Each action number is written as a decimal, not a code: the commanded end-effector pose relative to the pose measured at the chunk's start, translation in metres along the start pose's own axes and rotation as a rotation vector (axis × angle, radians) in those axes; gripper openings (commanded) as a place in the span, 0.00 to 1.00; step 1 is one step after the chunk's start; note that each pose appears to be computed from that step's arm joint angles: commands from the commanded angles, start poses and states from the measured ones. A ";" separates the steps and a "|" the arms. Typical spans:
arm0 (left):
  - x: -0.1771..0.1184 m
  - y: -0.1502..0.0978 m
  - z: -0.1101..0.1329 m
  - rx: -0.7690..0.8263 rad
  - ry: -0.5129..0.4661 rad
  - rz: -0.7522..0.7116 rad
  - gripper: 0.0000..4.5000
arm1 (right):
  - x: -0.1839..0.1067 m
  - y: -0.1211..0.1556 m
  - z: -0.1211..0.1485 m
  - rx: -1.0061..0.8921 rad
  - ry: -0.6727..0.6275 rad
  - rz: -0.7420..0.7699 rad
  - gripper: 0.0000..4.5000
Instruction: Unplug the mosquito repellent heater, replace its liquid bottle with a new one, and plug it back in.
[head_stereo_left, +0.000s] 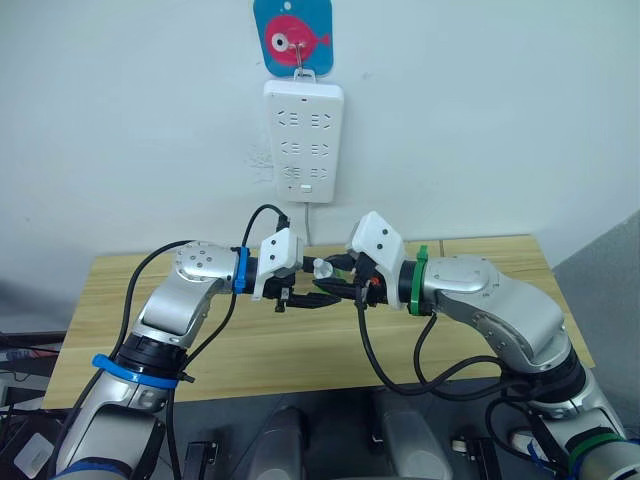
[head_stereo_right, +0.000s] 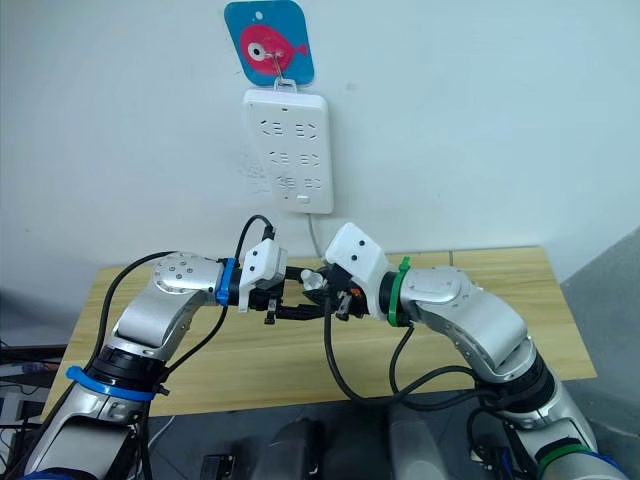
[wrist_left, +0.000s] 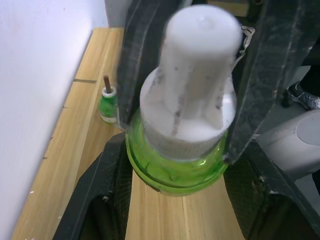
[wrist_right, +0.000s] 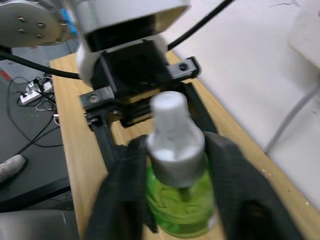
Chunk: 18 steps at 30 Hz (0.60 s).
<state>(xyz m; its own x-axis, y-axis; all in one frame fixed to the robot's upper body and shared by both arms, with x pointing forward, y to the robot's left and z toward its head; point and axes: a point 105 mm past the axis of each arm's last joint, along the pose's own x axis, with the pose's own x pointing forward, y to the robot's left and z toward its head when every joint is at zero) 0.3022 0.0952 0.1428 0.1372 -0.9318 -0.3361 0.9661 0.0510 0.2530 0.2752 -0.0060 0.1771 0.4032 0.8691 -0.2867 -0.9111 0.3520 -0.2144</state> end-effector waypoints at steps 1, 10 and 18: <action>0.000 0.001 0.015 0.046 -0.048 -0.003 0.49 | -0.003 -0.002 0.010 -0.040 -0.038 -0.014 0.24; -0.009 0.009 0.021 0.015 -0.150 0.048 0.84 | -0.015 -0.012 0.024 -0.032 -0.133 -0.059 0.24; -0.009 0.014 0.021 -0.164 -0.241 0.178 1.00 | -0.037 -0.027 0.034 0.066 -0.219 -0.129 0.24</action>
<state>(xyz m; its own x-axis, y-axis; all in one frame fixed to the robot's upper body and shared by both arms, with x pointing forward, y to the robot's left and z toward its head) 0.3159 0.1039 0.1559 0.2804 -0.9527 -0.1169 0.9551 0.2649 0.1327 0.2902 -0.0357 0.2129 0.5068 0.8564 -0.0987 -0.8572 0.4885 -0.1629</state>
